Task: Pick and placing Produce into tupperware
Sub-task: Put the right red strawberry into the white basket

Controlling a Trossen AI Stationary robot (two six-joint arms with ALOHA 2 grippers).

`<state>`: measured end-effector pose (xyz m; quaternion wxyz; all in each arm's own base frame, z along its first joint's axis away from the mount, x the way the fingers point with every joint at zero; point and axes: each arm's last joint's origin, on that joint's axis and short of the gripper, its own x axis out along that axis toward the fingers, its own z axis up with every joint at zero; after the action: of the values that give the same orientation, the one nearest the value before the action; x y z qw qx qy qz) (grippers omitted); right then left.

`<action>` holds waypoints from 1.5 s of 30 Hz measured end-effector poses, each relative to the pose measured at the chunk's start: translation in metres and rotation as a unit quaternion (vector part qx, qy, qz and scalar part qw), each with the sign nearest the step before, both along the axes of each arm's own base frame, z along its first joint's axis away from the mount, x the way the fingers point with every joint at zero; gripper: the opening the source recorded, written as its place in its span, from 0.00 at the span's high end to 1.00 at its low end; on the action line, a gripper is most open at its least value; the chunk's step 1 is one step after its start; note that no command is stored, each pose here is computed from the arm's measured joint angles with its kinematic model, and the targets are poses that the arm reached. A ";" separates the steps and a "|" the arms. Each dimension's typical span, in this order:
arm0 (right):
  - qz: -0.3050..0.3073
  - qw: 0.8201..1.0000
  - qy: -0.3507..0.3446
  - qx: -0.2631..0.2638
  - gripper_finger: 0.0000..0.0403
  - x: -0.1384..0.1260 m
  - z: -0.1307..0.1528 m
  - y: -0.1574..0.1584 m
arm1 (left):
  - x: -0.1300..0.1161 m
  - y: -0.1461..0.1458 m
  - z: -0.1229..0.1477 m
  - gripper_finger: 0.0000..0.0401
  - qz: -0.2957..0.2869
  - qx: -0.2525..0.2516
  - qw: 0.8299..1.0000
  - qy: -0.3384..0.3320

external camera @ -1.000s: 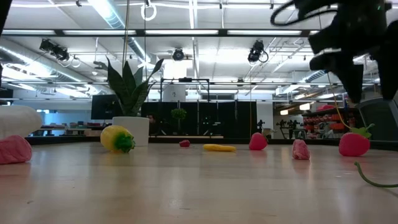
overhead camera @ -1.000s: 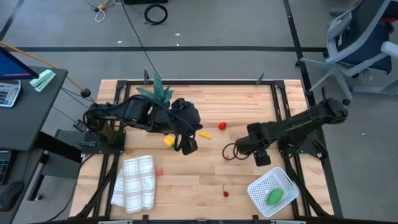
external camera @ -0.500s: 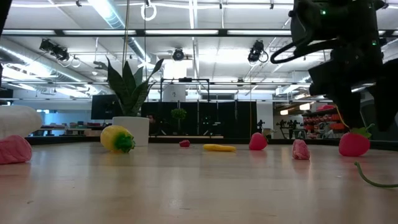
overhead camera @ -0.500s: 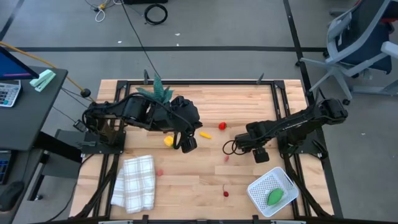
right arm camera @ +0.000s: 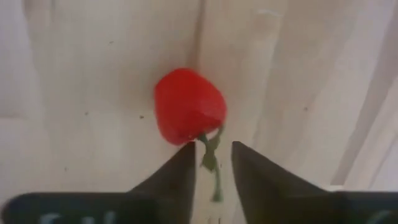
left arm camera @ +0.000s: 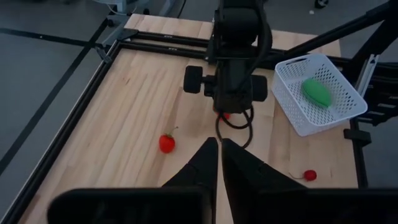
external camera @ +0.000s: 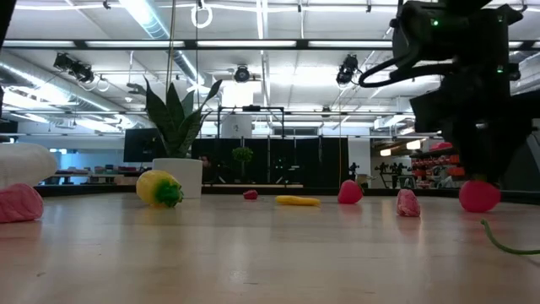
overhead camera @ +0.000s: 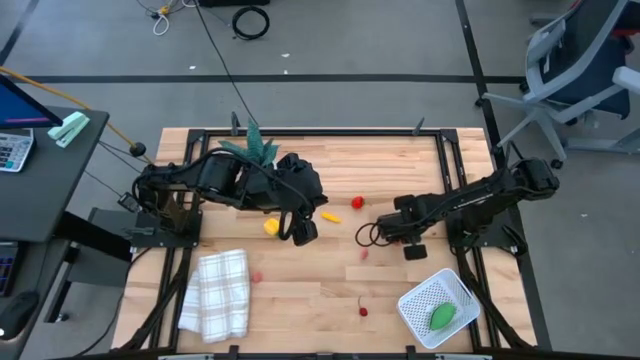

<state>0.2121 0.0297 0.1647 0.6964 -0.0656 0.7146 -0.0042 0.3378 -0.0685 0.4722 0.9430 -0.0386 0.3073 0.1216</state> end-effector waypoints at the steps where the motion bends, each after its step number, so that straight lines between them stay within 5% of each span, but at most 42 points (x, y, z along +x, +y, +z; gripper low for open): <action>1: -0.009 1.000 -0.001 0.000 0.78 0.000 0.000 -0.002 | 0.000 0.000 0.000 0.94 0.000 0.000 1.000 -0.001; 6: -0.036 0.999 0.001 0.012 0.97 0.001 0.000 -0.014 | 0.002 -0.001 0.003 0.95 -0.008 0.006 1.000 -0.017; 15: -0.064 0.997 -0.002 0.031 0.99 -0.001 0.005 -0.024 | 0.005 -0.001 0.006 0.93 -0.015 0.013 0.999 -0.031; 21: -0.128 0.989 -0.017 0.073 0.99 -0.012 0.044 -0.017 | 0.005 -0.001 0.006 0.95 -0.015 0.013 0.999 -0.032; 26: -0.179 0.963 -0.072 0.187 1.00 -0.028 0.099 0.010 | 0.005 -0.001 0.006 0.96 -0.011 0.015 0.999 -0.034; 31: -0.191 0.942 -0.124 0.247 1.00 -0.057 0.136 0.043 | 0.005 0.001 0.006 0.93 -0.015 0.025 0.999 -0.032; 39: -0.179 0.948 -0.067 0.254 1.00 -0.094 0.130 0.105 | 0.009 0.016 0.007 0.90 0.039 -0.022 0.998 -0.052; 45: -0.143 0.967 -0.022 0.211 1.00 -0.097 0.103 0.150 | 0.010 0.028 0.007 0.93 0.033 0.015 0.998 -0.042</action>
<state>0.1155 0.1792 0.2678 0.7020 0.1862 0.6859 0.0457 0.3482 -0.0405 0.4793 0.9511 -0.0396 0.2639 0.1553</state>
